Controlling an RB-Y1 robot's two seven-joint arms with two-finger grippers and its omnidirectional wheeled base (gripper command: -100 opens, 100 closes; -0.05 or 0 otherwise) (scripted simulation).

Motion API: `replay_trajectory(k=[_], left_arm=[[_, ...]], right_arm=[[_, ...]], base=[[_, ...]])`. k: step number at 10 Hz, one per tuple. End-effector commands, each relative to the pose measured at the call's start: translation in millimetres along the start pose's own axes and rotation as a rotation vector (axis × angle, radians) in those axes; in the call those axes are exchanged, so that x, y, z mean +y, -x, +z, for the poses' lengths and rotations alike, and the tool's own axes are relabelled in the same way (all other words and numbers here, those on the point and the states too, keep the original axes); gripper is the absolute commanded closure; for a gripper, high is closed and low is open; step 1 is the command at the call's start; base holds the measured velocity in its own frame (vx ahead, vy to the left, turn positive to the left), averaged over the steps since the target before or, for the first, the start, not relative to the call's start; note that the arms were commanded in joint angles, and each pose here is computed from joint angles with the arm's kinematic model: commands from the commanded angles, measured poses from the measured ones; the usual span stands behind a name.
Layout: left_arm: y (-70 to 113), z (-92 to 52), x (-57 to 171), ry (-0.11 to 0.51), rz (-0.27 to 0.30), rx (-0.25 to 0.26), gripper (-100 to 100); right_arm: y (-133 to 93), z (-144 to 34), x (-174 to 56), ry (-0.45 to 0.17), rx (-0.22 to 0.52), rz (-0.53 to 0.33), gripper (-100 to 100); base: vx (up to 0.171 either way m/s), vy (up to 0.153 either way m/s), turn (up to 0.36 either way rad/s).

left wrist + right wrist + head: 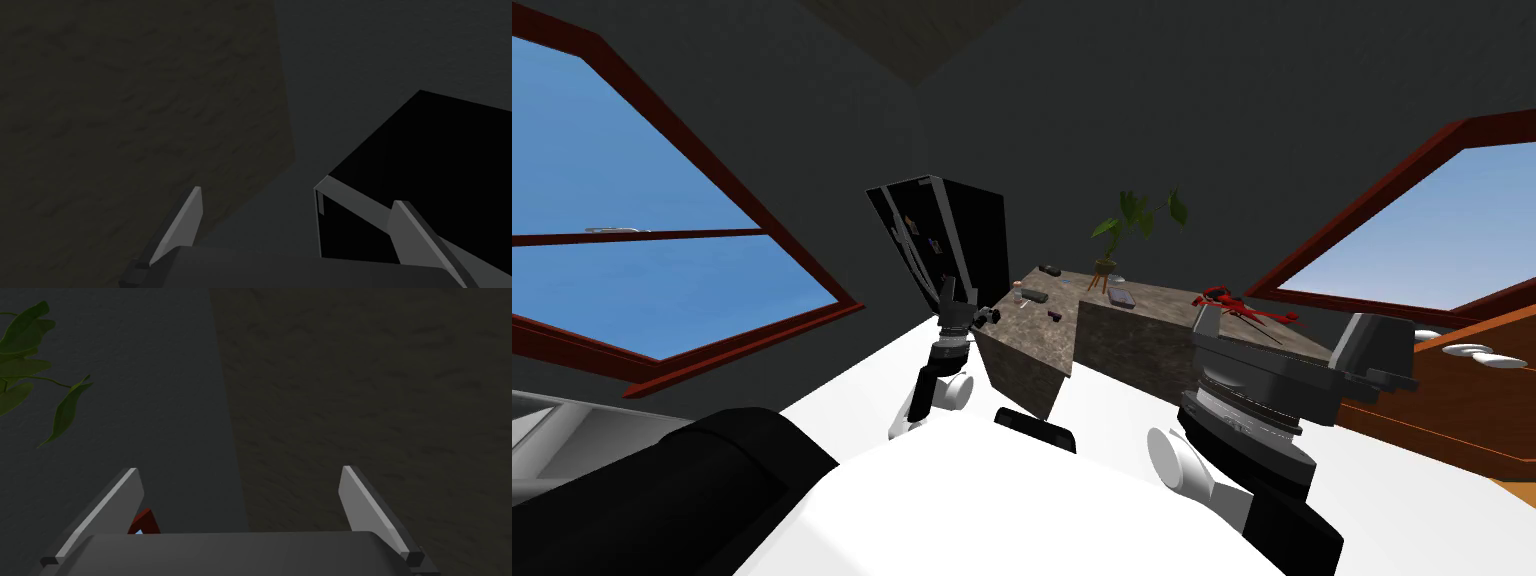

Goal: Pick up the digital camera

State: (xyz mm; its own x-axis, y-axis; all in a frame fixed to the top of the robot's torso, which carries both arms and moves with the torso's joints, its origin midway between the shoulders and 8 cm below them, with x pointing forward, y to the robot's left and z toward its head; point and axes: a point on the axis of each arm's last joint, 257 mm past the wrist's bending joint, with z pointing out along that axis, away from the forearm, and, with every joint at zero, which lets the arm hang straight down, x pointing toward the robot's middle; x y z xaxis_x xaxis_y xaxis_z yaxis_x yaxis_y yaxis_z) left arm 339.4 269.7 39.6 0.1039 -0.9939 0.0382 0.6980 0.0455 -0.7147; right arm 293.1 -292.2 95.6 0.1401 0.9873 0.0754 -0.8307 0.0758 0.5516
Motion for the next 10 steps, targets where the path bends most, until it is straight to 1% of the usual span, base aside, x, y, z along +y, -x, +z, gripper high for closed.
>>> replay_trajectory(k=[1, 3, 5, 8, 10], left_arm=[[-4.9, 2.6, 8.4, 0.013, 0.010, 0.033, -100], [-9.5, 6.8, 21.5, 0.033, 0.018, 0.061, -100], [-14.2, 13.2, 40.1, 0.062, 0.024, 0.087, -100], [-22.3, 26.9, 77.7, 0.125, 0.031, 0.121, -100], [-27.0, 34.9, 108.5, 0.186, 0.037, 0.141, -100]], right_arm=[[0.0, 0.0, 0.0, 0.000, 0.000, 0.000, 0], [0.0, 0.0, 0.0, 0.000, 0.000, 0.000, 0], [0.0, 0.0, 0.0, 0.000, 0.000, 0.000, 0], [0.0, 0.0, 0.0, 0.000, 0.000, 0.000, 0], [0.0, 0.0, 0.0, 0.000, 0.000, 0.000, 0]], base=[[-0.020, 0.027, -0.019], [-0.032, 0.059, -0.027], [-0.049, 0.060, -0.034], [-0.050, 0.072, -0.062], [-0.057, 0.071, -0.073]])
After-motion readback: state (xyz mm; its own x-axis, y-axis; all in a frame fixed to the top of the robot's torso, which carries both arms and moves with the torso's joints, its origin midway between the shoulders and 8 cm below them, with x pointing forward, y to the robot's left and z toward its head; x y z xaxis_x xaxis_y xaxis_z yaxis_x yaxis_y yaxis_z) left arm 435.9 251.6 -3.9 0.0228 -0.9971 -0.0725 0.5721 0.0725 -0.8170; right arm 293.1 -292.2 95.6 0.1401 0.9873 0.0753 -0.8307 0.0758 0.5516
